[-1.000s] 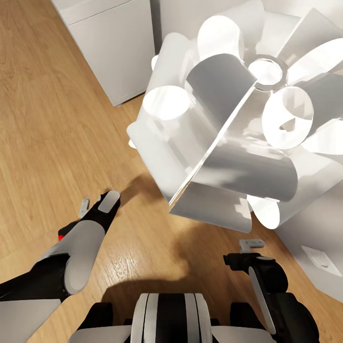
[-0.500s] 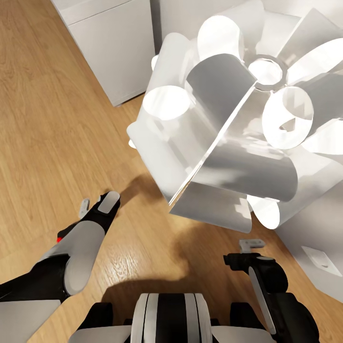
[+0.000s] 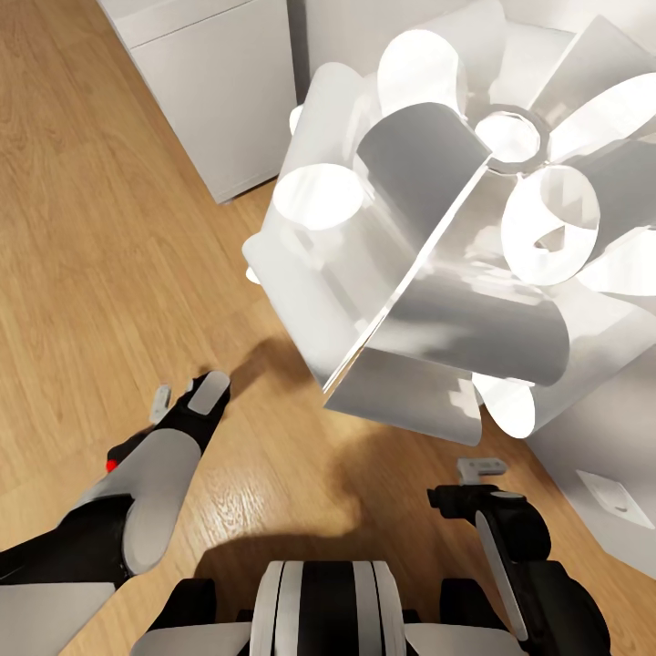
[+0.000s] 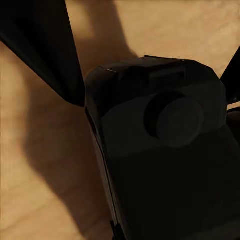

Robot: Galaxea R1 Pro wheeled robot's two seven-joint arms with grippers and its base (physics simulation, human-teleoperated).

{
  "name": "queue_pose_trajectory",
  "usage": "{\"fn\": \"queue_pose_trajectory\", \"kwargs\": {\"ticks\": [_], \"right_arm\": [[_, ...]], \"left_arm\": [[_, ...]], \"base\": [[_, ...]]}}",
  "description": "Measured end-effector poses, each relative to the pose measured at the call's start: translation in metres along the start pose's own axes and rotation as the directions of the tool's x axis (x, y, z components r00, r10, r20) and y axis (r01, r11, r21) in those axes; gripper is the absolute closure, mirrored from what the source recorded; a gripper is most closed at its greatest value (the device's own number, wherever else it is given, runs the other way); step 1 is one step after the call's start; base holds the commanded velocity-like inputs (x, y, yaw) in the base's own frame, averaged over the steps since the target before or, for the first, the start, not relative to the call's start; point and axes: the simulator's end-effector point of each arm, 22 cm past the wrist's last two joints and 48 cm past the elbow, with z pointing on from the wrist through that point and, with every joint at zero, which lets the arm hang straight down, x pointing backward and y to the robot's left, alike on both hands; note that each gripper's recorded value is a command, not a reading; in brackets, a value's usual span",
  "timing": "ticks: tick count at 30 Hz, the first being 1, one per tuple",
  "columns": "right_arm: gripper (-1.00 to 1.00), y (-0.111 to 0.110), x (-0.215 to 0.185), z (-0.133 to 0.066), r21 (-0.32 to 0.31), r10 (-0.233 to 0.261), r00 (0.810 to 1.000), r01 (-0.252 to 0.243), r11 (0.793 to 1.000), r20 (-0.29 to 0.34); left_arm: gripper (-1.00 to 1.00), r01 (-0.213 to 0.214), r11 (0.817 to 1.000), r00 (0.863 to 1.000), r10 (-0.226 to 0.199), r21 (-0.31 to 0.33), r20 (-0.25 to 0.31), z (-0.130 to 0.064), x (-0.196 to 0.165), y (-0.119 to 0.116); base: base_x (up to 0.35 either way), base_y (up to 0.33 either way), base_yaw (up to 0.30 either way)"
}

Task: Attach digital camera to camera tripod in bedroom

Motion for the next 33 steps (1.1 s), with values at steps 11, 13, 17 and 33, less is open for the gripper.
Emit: {"fn": "queue_pose_trajectory", "kwargs": {"ticks": [11,13,17,33], "right_arm": [[-1.0,0.0,0.0,0.0,0.0,0.0,1.0,0.0,1.0,-0.001],[-1.0,0.0,0.0,0.0,0.0,0.0,1.0,0.0,1.0,0.0],[-1.0,0.0,0.0,0.0,0.0,0.001,1.0,-0.001,1.0,0.0],[-1.0,0.0,0.0,0.0,0.001,0.0,1.0,0.0,1.0,0.0]], "left_arm": [[1.0,-0.003,1.0,1.0,0.003,-0.001,0.001,0.0,0.0,0.001],[1.0,-0.003,1.0,1.0,0.003,-0.001,0.001,0.0,0.0,0.001],[1.0,-0.004,1.0,1.0,0.004,-0.001,0.002,0.0,0.0,0.001],[1.0,-0.049,0.998,0.996,0.047,0.03,0.069,-0.001,-0.01,-0.003]], "base": [[0.0,0.0,0.0],[0.0,0.0,0.0],[0.0,0.0,0.0],[-0.014,0.0,0.0]]}}
